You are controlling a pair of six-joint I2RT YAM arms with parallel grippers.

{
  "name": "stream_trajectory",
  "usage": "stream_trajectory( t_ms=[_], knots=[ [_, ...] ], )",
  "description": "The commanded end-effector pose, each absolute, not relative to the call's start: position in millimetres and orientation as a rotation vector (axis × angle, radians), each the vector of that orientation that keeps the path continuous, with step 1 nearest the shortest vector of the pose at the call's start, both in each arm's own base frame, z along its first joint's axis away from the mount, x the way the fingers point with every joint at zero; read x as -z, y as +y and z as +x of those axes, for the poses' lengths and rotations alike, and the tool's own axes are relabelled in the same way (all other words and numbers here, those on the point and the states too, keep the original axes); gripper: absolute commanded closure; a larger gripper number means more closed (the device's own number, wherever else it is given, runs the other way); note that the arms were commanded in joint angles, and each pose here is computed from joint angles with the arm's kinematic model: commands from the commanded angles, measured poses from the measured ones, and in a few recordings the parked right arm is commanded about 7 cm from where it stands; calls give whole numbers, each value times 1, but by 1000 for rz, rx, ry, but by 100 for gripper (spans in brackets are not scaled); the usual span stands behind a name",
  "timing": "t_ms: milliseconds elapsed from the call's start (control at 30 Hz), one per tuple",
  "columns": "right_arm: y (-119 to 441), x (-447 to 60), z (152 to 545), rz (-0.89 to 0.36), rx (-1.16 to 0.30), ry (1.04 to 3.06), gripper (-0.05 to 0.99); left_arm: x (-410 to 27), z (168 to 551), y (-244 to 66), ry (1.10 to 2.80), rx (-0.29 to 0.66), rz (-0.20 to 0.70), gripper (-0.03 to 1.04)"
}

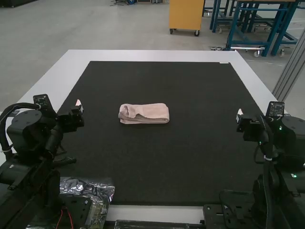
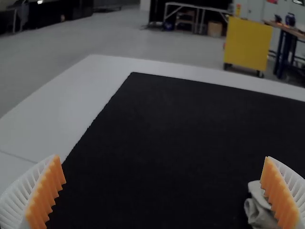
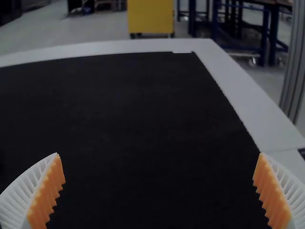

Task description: Fold the towel.

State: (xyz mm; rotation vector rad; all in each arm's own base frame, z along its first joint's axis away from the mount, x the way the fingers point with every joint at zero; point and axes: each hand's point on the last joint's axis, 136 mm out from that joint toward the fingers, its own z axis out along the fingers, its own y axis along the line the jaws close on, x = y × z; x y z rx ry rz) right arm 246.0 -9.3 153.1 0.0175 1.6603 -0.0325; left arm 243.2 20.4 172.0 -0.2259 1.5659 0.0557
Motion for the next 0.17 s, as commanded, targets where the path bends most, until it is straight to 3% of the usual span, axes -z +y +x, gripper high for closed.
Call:
stream_trajectory(
  t_ms=[0,133],
  knots=[
    [-8,-150,246,3,27,1665,2,-170,243,25,1563,-65,-249,4],
    [-8,-150,246,3,27,1667,2,-171,243,25,1562,-64,-249,4]
  ],
)
